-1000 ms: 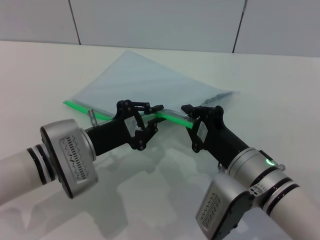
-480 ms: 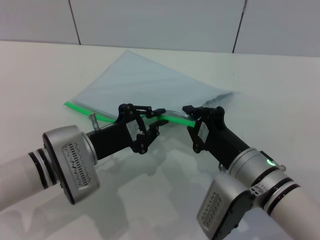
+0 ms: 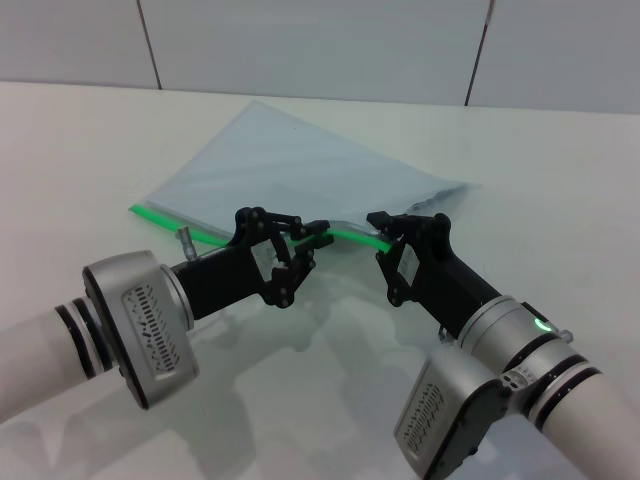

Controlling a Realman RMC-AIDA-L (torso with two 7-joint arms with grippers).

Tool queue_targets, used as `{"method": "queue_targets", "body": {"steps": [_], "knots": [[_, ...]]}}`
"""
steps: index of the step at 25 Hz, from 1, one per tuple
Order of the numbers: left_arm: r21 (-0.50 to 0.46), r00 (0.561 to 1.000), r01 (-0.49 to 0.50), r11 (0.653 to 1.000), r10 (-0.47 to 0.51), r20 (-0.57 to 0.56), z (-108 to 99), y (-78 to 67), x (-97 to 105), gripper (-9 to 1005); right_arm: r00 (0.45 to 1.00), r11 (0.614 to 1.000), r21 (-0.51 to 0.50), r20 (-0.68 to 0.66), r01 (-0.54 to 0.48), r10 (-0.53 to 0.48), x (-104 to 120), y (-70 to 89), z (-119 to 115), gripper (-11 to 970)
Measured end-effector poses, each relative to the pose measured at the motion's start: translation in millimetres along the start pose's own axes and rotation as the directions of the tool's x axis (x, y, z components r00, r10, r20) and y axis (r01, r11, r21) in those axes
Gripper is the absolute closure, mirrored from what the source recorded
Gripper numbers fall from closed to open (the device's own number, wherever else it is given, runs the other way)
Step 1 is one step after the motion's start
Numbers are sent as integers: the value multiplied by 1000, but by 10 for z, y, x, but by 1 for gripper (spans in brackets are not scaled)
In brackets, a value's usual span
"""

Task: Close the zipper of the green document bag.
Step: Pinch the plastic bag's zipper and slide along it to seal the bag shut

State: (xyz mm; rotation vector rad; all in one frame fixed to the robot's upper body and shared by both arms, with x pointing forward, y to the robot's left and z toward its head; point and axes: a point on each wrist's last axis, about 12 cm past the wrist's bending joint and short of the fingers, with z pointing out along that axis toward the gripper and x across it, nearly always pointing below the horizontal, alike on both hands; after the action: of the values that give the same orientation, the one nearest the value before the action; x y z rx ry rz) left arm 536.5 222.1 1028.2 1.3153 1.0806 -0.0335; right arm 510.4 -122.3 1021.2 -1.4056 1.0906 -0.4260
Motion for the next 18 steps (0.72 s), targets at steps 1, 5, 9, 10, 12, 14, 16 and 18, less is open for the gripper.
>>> {"method": "queue_targets", "body": {"steps": [1, 5, 9, 10, 12, 14, 16, 18], "knots": [[-1, 1000, 0, 1000, 0, 0, 0, 1, 0, 920, 1000, 1000, 0, 0, 0, 0, 0, 0, 0, 911], [-3, 1000, 1, 1000, -1, -1, -2, 3, 2, 920, 1000, 1000, 0, 1, 1, -1, 0, 0, 0, 911], [-9, 1000, 7, 1000, -7, -8, -22, -8, 10, 920, 1000, 1000, 5, 2, -14, 14, 1, -5, -2, 911], [-11, 1000, 8, 1000, -9, -10, -27, -11, 13, 920, 1000, 1000, 7, 2, -23, 23, 7, -10, -4, 911], [-14, 1000, 12, 1000, -12, -14, -40, -16, 19, 921, 999, 999, 14, 2, -43, 43, 22, -21, -8, 911], [-26, 1000, 18, 1000, -18, -23, -59, -15, 31, 921, 999, 998, 24, -1, -54, 54, 43, -33, -13, 911], [-40, 999, 24, 999, -25, -32, -79, -10, 45, 921, 998, 998, 31, -5, -61, 61, 63, -40, -19, 911], [-53, 999, 31, 998, -33, -41, -100, -9, 58, 921, 997, 997, 37, -10, -72, 73, 83, -44, -24, 911]]}}
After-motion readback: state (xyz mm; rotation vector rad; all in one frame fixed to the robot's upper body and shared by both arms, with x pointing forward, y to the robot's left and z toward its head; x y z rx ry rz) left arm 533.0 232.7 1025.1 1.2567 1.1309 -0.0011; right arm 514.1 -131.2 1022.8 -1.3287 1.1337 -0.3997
